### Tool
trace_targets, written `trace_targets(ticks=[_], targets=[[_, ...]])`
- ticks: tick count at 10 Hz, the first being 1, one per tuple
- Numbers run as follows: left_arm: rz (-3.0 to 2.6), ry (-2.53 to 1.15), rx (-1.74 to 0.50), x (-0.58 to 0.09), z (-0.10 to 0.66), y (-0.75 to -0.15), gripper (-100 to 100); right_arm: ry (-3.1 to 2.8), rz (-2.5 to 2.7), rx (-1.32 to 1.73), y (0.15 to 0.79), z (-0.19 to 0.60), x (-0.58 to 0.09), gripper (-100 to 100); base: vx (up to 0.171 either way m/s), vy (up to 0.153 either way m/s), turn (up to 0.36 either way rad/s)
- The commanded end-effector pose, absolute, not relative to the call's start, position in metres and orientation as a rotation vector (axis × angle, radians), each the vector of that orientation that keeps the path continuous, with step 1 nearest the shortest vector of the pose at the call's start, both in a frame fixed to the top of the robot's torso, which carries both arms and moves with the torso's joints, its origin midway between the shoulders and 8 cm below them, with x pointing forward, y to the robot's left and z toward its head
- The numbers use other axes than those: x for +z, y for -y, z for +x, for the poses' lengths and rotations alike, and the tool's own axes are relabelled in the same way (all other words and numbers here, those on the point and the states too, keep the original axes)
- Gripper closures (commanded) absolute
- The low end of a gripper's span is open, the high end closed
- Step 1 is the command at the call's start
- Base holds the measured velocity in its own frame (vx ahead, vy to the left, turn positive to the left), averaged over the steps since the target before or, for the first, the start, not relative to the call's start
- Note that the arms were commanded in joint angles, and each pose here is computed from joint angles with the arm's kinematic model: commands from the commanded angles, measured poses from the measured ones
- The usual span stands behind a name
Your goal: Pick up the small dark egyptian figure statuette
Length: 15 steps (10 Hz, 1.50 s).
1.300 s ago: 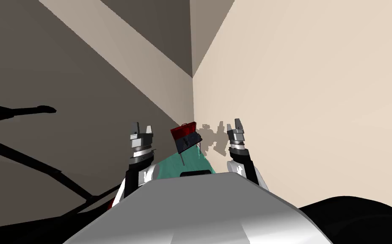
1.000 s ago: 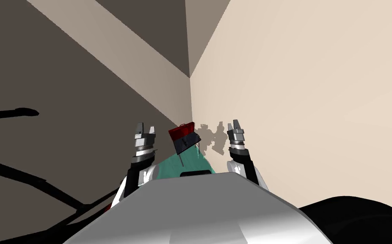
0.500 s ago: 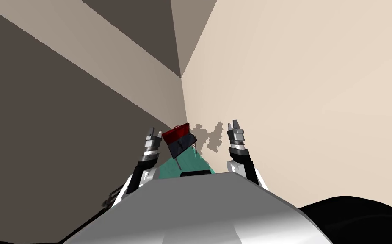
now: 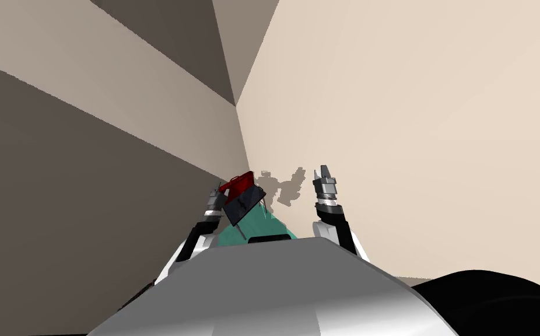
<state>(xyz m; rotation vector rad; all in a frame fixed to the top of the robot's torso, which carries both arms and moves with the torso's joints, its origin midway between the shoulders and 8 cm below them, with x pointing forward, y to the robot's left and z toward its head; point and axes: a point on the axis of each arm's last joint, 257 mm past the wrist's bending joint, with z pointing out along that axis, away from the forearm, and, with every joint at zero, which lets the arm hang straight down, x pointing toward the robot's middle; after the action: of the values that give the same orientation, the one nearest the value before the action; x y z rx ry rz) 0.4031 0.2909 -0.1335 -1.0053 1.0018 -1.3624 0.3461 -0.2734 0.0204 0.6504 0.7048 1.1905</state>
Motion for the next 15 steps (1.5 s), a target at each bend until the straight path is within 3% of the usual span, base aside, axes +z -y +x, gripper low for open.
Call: trace_targets(ticks=[1, 7, 11, 15], targets=[[-1.114, -1.082, -1.366, -0.177, 0.401, -0.288, -100, -0.705, 0.650, 1.191, 0.273, 0.346, 0.020, 0, 0.036, 0.043, -0.354], [-1.390, -1.273, -1.317, -0.284, 0.387, -0.295, -100, -0.705, 0.650, 1.191, 0.273, 0.346, 0.020, 0, 0.016, 0.033, -0.312], [-1.467, -1.323, -1.279, -0.315, 0.377, -0.300, -100, -0.705, 0.650, 1.191, 0.273, 0.346, 0.020, 0, 0.003, 0.027, -0.188], [-1.669, -1.457, -1.145, -0.394, 0.342, -0.321, -100, -0.705, 0.651, 1.190, 0.274, 0.346, 0.020, 0, -0.004, 0.038, -0.312]])
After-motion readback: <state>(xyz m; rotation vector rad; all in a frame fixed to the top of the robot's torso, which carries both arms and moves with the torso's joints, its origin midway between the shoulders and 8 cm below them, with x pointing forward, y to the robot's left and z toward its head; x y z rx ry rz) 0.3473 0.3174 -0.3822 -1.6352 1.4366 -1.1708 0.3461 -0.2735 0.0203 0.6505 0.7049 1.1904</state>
